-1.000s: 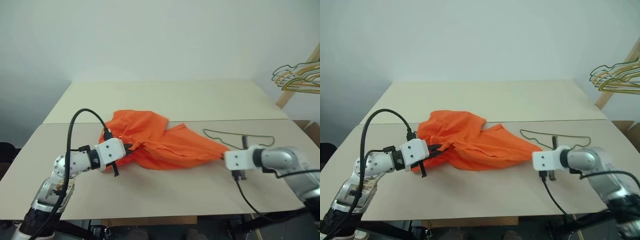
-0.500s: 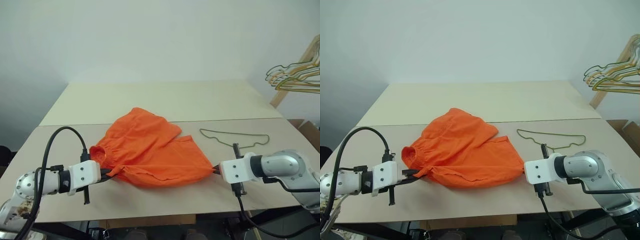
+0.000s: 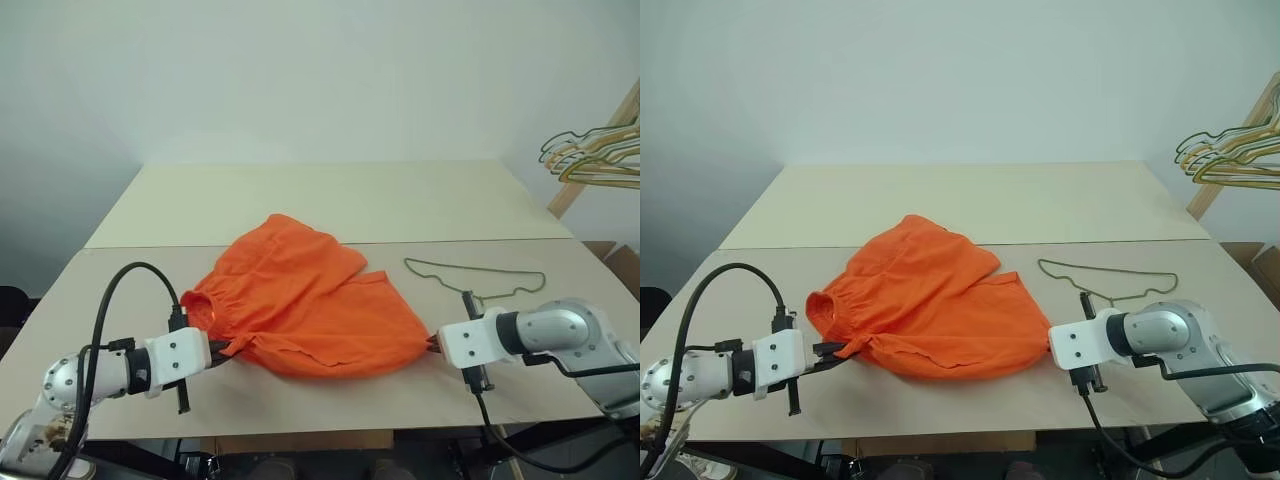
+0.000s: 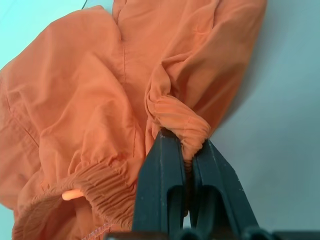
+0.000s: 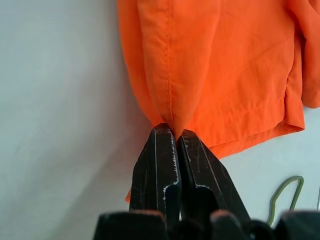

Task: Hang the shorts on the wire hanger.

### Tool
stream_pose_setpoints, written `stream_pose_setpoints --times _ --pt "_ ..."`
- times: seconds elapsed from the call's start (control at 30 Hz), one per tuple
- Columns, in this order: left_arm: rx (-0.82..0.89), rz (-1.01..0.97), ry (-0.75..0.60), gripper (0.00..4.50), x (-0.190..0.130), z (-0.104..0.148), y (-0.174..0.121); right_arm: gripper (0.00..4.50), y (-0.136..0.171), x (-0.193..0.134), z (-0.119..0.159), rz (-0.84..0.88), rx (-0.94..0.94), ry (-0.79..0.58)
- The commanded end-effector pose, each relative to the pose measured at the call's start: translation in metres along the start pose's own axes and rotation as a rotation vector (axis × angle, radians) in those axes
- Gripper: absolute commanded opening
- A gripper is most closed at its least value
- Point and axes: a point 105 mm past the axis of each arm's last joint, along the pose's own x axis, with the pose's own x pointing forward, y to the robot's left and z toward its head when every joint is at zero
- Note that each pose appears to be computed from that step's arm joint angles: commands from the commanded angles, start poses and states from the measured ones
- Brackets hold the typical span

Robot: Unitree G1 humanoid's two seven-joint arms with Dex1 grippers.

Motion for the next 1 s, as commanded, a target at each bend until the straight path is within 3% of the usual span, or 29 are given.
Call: stream_pose_setpoints --times 0.03,0.2,0.4,0.7,0.83,0.93,1.0 --pt "0.028 0.007 -0.015 0.0 0.004 0.006 0.0 0.02 -0.008 -0.002 0.0 -0.026 -0.044 0.006" --pt "0.047 -0.015 0.011 0.0 0.012 0.001 -0.003 0.02 -0.019 0.006 -0.008 -0.056 -0.064 0.011" --pt "0.052 0.001 0.015 0.0 0.035 0.001 -0.005 0.02 -0.063 0.028 -0.03 -0.19 -0.188 0.075" --pt "0.033 0.071 -0.079 0.0 0.092 0.041 -0.016 0.02 -0.163 0.038 -0.031 -0.452 -0.447 0.186" --pt "0.016 0.111 -0.104 0.0 0.119 0.06 -0.014 0.02 -0.176 0.044 -0.036 -0.504 -0.507 0.232" --pt "0.045 0.113 -0.07 0.0 0.128 0.059 -0.014 0.77 -0.16 0.047 -0.053 -0.417 -0.559 0.279" --pt "0.07 0.129 -0.037 0.55 0.134 0.056 -0.011 1.45 -0.151 0.043 -0.073 -0.373 -0.587 0.357"
